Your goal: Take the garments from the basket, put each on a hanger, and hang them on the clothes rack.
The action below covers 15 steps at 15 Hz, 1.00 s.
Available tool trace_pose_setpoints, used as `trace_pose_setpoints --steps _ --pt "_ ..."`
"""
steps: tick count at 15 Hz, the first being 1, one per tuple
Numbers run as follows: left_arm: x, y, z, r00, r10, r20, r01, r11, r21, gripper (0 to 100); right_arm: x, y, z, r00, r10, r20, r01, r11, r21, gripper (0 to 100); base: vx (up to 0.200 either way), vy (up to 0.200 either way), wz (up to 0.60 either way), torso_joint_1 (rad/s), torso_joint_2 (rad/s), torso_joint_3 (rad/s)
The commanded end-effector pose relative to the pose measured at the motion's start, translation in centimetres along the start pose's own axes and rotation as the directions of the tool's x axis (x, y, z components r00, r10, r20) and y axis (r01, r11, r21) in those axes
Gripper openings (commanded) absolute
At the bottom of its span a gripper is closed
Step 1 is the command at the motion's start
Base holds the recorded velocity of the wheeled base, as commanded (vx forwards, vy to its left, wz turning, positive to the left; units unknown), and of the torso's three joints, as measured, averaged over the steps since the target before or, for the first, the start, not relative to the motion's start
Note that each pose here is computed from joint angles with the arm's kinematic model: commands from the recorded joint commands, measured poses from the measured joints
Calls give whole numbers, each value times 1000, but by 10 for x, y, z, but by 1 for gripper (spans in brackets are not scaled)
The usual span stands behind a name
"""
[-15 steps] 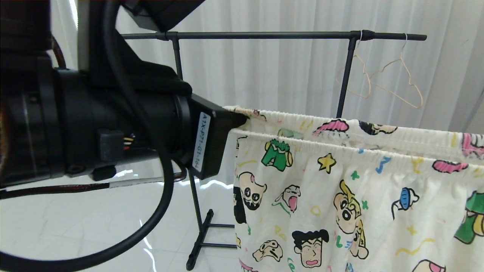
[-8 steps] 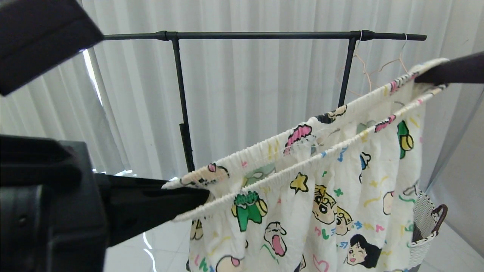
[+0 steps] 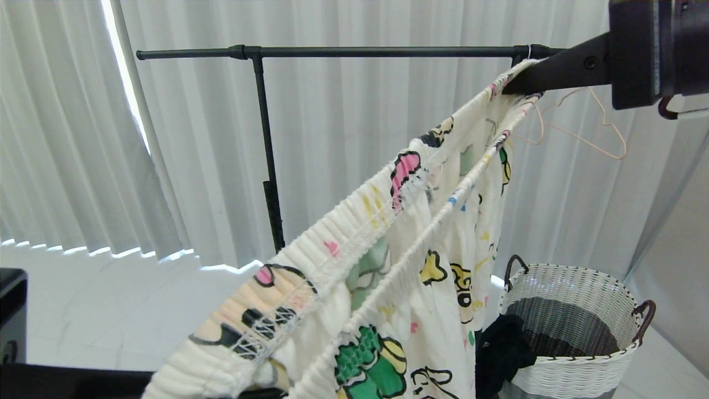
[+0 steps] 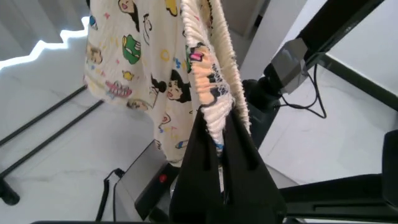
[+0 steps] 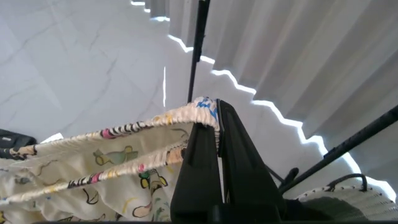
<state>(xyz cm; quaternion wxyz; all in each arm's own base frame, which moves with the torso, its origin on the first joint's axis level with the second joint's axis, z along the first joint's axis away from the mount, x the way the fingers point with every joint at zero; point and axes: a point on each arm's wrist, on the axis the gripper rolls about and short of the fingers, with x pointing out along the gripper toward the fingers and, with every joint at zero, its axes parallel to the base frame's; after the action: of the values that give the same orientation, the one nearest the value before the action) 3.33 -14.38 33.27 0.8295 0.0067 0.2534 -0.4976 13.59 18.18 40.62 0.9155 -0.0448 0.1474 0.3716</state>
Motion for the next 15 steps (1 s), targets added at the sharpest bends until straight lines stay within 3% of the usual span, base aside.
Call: trace_pose_setpoints --steps 1,2,3,5,6,7,8,9,11,15 --pt "0 2 -2 1000 25 -11 -25 1000 6 0 -3 -5 -3 999 -21 -27 21 1000 2 0 0 0 0 0 0 0" --pt "1 4 -2 998 66 -9 -65 998 15 0 -9 -7 -5 999 -28 -45 28 1000 0 0 0 0 0 0 0 0" --pt "5 13 1 986 163 11 -164 986 39 0 -24 -11 -8 997 -39 -71 39 999 -2 0 0 0 0 0 0 0" --pt "18 46 8 923 385 10 -383 914 132 0 -52 -16 -17 991 -46 -123 45 999 -8 0 0 0 0 0 0 0" --pt "23 58 12 894 448 2 -439 876 202 0 -68 -18 -25 988 -44 -147 42 999 -13 0 0 0 0 0 0 0" --pt "30 63 17 884 467 19 -459 859 227 0 -81 -19 -32 986 -34 -164 31 999 -20 0 0 0 0 0 0 0" --pt "36 64 21 883 468 47 -466 858 217 0 -87 -19 -37 985 -25 -170 21 999 -24 0 0 0 0 0 0 0" --pt "51 69 32 873 475 112 -488 852 188 0 -97 -19 -47 983 -12 -185 6 999 -34 0 0 0 0 0 0 0" --pt "63 75 41 859 487 159 -511 840 184 0 -104 -19 -57 980 0 -200 -9 999 -42 0 0 0 0 0 0 0" --pt "60 75 40 859 485 164 -511 834 208 0 -102 -18 -55 984 1 -179 -9 999 -39 0 0 0 0 0 0 0"
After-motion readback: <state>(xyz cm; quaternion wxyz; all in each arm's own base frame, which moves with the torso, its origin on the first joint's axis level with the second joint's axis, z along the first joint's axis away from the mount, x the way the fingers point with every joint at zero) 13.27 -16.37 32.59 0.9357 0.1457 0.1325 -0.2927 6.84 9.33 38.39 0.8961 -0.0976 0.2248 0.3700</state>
